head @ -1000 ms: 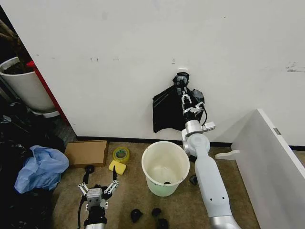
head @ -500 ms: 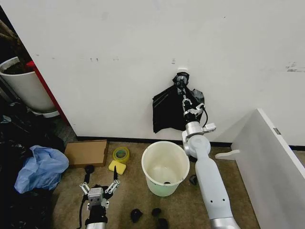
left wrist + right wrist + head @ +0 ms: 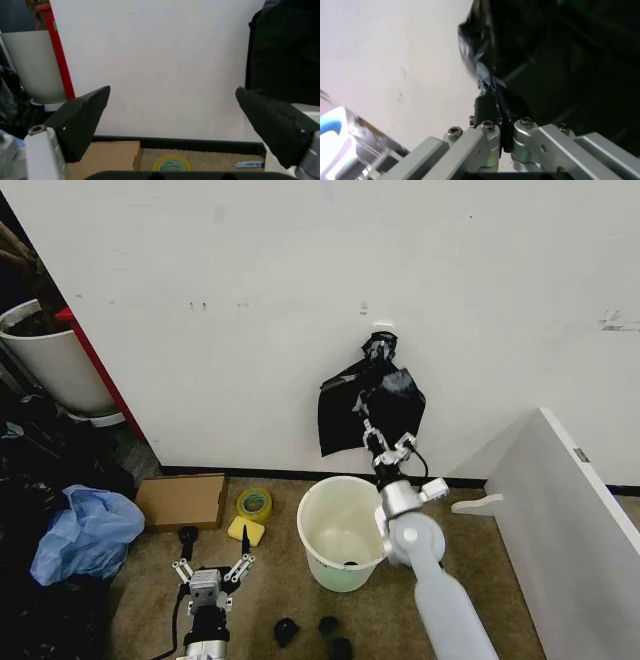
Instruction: Place the garbage bag over the trash bin.
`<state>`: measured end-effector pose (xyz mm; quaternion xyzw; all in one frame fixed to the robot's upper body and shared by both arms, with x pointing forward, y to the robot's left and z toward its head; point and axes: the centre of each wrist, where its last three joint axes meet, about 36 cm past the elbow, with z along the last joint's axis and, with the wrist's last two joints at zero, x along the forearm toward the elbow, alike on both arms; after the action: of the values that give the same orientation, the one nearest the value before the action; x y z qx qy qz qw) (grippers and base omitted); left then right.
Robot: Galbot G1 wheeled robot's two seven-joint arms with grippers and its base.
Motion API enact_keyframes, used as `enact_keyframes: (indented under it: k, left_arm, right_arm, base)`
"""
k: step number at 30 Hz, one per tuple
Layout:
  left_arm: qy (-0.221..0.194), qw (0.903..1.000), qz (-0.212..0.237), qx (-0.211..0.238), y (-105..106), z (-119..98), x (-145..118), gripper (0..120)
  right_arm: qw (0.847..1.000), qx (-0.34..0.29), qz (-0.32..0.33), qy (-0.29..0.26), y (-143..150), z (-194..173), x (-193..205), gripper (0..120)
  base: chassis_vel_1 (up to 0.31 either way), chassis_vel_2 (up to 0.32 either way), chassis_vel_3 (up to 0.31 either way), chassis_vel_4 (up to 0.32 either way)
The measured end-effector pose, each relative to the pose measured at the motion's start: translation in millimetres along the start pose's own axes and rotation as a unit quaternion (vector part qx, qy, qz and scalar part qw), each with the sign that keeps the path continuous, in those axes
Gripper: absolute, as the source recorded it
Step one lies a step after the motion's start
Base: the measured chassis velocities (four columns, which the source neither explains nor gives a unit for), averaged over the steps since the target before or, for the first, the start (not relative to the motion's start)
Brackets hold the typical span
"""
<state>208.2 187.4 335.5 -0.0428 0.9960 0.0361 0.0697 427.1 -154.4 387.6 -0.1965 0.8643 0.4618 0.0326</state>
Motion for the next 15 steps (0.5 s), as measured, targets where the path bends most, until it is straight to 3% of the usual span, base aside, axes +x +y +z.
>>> enact_keyframes:
  k: [15]
  left_arm:
    - [0.001, 1.0000, 0.007, 0.000, 4, 12, -12, 99]
  right_arm:
    - [0.991, 0.114, 0.013, 0.067, 13, 28, 92, 0]
  base:
    - [0.000, 0.000, 0.000, 0.000]
